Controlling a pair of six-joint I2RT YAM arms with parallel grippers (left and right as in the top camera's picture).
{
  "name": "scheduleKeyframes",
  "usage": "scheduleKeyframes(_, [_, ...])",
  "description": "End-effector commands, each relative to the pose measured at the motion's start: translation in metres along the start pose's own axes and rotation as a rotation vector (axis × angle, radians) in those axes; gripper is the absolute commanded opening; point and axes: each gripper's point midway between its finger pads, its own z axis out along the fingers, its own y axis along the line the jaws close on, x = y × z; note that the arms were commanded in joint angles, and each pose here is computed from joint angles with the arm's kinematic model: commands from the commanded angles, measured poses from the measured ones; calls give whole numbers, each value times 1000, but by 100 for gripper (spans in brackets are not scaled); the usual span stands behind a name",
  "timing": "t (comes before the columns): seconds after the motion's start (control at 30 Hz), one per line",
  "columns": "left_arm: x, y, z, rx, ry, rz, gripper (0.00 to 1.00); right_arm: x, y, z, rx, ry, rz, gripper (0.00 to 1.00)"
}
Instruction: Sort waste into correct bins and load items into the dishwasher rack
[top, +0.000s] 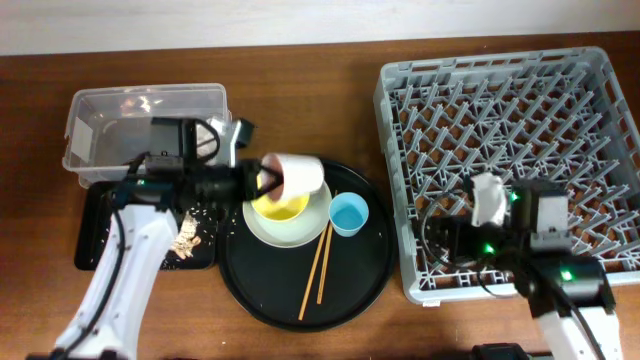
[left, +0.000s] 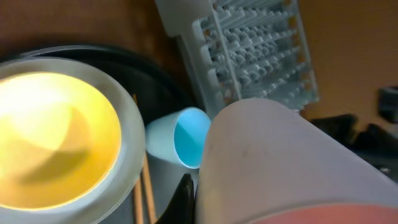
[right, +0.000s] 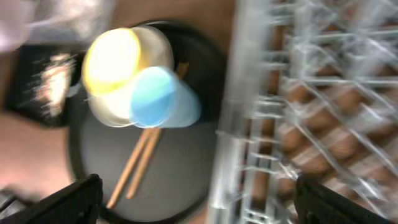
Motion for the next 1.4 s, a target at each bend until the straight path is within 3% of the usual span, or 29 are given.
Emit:
scheduleKeyframes(0.0, [-2,-38,18,334,105,-116,0,-10,53,3,-360,10,-118,99])
scheduleKeyframes(0.17, [18,-83,65,463,239,-73,0,-30,86,5,-679,-25,-179,99])
scheduleKeyframes(0.47, [54,-126,73,577,397,-66,0,-45,111,-17,-896,-113,-317,98])
scheduleKeyframes(0.7, [55,-130,69,599,426,-94,0,-47,108,-12,-874,-117,-319,73])
scheduleKeyframes(0.8, [56,-130,69,600,426,-94,0,-47,107,-12,-873,-117,-319,72])
scheduleKeyframes(1.03, [55,-130,69,598,424,-92,1,-47,107,-11,-870,-118,-319,53])
scheduleKeyframes(1.1, [49,-117,81,526,344,-17,1,-48,105,-9,-854,-117,-313,50])
scheduleKeyframes(1.2, [42,-72,99,283,242,11,25,-51,93,4,-748,-106,-267,49])
scheduleKeyframes(1.23, [39,-60,98,240,227,9,29,-51,88,8,-710,-101,-255,48])
scheduleKeyframes(1.37, [22,44,38,-174,120,-58,33,-40,46,34,-432,-31,-150,41])
